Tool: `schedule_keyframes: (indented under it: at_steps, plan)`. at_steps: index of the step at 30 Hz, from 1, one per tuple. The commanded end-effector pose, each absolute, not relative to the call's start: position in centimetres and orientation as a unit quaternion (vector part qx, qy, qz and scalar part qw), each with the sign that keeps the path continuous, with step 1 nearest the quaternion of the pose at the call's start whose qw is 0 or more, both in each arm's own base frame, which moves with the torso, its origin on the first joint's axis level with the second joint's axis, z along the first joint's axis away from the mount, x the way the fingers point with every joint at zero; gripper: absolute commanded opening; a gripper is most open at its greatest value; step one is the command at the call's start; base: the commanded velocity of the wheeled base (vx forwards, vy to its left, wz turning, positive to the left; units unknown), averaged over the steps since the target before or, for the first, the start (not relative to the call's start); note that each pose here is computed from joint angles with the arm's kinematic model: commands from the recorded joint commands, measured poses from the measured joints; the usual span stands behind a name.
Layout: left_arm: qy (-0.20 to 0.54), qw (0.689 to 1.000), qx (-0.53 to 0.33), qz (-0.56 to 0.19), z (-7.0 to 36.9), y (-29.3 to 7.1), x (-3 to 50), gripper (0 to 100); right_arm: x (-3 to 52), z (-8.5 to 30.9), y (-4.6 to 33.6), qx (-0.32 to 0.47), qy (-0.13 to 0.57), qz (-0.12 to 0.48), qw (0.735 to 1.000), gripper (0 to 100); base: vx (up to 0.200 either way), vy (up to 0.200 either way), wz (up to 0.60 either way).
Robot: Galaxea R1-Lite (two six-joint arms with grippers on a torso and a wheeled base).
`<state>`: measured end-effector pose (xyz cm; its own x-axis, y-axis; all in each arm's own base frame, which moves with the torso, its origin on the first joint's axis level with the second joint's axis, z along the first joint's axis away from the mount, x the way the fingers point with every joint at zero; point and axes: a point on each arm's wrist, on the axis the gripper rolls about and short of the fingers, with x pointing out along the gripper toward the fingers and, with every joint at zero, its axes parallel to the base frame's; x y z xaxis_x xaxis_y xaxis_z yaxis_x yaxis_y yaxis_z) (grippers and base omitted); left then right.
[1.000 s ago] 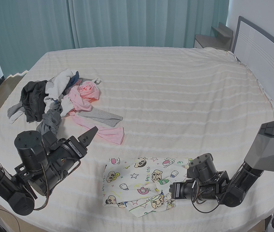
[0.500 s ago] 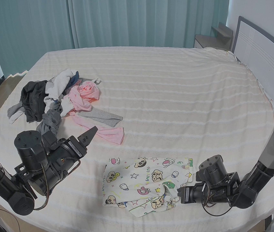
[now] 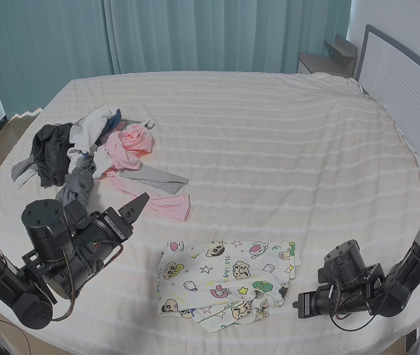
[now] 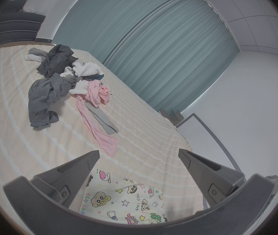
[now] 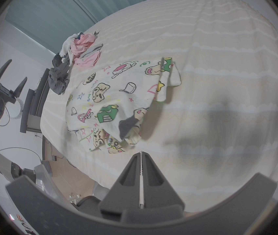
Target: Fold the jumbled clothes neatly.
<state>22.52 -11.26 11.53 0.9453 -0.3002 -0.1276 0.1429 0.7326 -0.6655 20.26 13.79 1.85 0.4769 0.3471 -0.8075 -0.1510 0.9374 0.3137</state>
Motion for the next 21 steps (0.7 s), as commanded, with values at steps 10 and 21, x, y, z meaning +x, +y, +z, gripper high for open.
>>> schedule_keyframes:
  at_steps: [10,21]
  plan:
    - [0.115,0.924,-0.345,-0.119,11.5,-11.3,22.5,100,20.3,1.4,13.6,0.097,0.496,0.144,0.851,0,0.000,0.000,0.00]
    - [0.115,0.924,-0.345,-0.119,11.5,-11.3,22.6,100,20.5,2.1,15.4,0.122,0.462,0.187,0.858,100,0.000,0.000,0.00]
